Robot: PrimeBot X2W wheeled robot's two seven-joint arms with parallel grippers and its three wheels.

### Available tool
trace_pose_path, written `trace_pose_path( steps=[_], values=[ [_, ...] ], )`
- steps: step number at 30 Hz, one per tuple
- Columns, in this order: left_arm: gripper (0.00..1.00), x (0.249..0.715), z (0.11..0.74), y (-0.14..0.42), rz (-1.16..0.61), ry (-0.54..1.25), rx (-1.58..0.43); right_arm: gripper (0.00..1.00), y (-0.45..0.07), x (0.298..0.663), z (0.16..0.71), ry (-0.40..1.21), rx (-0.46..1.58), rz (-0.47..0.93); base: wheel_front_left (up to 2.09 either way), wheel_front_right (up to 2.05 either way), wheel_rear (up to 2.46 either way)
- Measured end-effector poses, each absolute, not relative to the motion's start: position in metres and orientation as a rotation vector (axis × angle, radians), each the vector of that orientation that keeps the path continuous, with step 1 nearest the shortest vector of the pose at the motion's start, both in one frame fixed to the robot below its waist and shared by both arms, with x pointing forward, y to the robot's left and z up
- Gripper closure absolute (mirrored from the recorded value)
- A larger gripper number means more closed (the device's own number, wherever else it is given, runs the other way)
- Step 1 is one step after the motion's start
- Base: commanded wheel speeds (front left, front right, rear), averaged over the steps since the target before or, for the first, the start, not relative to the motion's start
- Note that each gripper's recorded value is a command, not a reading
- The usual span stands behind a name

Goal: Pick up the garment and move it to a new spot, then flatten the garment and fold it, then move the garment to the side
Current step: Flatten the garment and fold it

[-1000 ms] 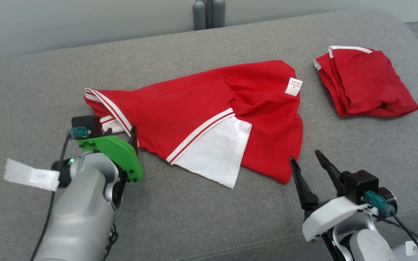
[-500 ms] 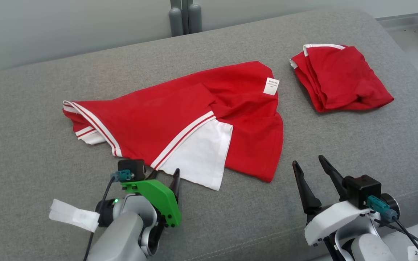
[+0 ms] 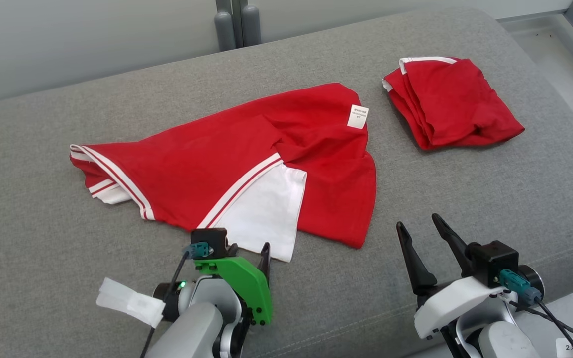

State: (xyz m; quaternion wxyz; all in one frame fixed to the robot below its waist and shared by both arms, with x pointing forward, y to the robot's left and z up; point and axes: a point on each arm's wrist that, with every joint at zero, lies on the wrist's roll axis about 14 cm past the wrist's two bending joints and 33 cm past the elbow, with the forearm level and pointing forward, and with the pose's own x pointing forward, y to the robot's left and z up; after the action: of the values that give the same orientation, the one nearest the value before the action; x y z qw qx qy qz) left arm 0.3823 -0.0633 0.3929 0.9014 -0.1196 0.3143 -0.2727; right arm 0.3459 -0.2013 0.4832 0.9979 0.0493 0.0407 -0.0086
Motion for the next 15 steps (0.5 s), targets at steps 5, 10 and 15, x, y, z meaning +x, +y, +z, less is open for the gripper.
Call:
trace_pose_path(
  steps=[5, 10, 15],
  values=[
    [0.00, 0.383, 0.393, -0.069, -0.610, 0.587, -0.127, 0.00, -0.203, 0.346, 0.481, 0.087, 0.097, -0.023, 0.00, 0.00, 0.00],
    [0.00, 0.383, 0.389, -0.075, -0.652, 0.556, -0.044, 0.00, -0.205, 0.348, 0.477, 0.098, 0.096, -0.028, 0.00, 0.00, 0.00],
    [0.00, 0.377, 0.372, -0.077, -0.692, 0.587, 0.045, 0.00, -0.205, 0.351, 0.472, 0.108, 0.101, -0.032, 0.00, 0.00, 0.00]
  ],
)
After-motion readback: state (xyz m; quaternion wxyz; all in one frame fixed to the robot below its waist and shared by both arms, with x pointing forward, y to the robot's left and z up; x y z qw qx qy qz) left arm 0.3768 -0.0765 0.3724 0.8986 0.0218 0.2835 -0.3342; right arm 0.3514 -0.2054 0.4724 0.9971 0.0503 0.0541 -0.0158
